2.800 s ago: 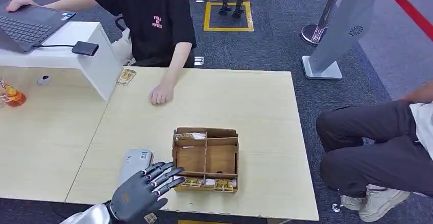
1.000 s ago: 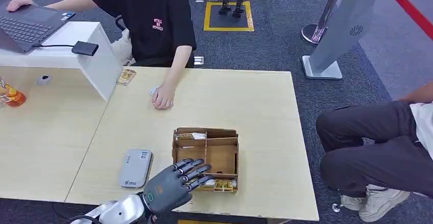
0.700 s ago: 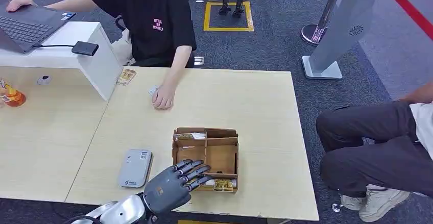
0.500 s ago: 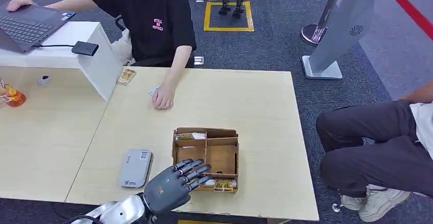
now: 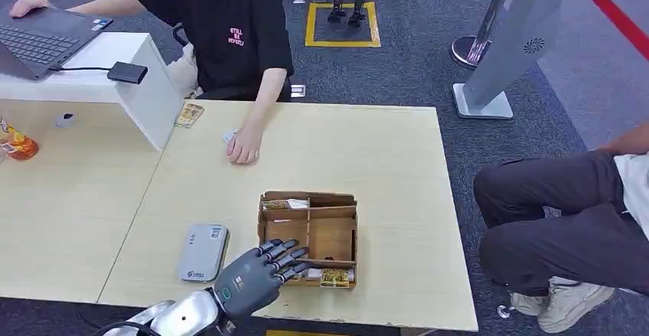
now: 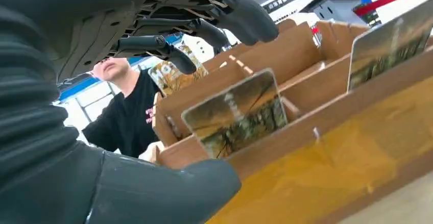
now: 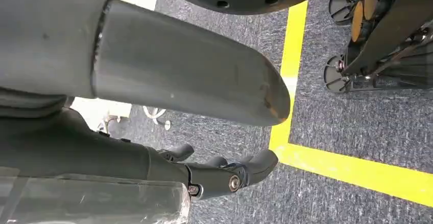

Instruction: Pass the card to the sensor for recognition and then transmit it.

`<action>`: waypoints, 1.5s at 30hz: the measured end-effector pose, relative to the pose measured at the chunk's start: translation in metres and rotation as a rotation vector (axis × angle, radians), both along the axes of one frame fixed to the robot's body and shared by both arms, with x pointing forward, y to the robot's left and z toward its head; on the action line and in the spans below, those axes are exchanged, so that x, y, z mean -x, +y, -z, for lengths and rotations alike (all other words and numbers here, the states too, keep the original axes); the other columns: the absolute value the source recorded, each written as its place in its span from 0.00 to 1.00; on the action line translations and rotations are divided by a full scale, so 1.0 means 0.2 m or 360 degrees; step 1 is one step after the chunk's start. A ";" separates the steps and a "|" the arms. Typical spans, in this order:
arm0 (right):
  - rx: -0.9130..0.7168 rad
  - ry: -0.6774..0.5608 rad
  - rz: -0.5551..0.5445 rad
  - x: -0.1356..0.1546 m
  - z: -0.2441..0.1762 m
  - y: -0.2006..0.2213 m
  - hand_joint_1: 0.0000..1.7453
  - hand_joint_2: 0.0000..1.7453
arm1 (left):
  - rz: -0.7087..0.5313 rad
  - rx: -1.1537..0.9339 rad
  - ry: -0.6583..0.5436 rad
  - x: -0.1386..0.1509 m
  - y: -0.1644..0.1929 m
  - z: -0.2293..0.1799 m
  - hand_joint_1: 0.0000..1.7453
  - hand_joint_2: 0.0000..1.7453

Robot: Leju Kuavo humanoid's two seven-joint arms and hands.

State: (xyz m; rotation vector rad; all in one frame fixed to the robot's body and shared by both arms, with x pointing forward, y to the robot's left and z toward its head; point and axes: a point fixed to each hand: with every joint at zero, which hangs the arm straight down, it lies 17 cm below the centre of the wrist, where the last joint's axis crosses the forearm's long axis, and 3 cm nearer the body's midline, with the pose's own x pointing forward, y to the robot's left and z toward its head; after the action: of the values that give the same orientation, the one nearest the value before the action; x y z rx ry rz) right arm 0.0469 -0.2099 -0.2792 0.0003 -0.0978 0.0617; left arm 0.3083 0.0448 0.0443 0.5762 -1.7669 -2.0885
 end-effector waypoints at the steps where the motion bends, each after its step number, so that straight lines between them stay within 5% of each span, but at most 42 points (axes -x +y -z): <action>1: 0.0000 0.0000 0.0000 0.00 0.00 0.00 0.00 0.00 | -0.0001 -0.0003 0.0000 0.00 0.00 0.00 0.19 1.00; 6: 0.0002 -0.0001 -0.0002 0.00 0.00 0.00 0.00 0.00 | -0.0012 -0.0027 0.0009 -0.01 0.03 0.03 0.24 1.00; 8: 0.0005 -0.0002 -0.0002 0.00 0.00 -0.01 0.00 0.00 | -0.0015 -0.0035 0.0012 -0.01 0.03 0.04 0.35 1.00; 12: 0.0008 -0.0002 0.0000 0.00 0.00 -0.01 0.00 0.00 | -0.0017 -0.0038 0.0010 -0.01 0.04 0.04 0.84 1.00; 17: 0.0009 -0.0002 0.0003 0.00 0.00 -0.01 0.00 0.00 | -0.0020 -0.0046 0.0010 -0.02 0.05 0.05 0.84 1.00; 19: 0.0009 -0.0002 0.0005 0.00 0.00 -0.01 0.00 0.00 | -0.0022 -0.0048 0.0004 -0.02 0.05 0.04 1.00 1.00; 45: 0.0009 0.0003 0.0037 0.00 0.00 -0.02 0.00 0.00 | -0.0090 0.0103 -0.0183 -0.10 0.05 -0.11 1.00 1.00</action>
State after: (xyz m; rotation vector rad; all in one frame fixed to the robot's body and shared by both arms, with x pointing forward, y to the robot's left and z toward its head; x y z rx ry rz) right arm 0.0465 -0.2133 -0.2796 -0.0067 -0.0960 0.0390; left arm 0.3277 0.0557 0.0670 0.7322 -1.8507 -1.9891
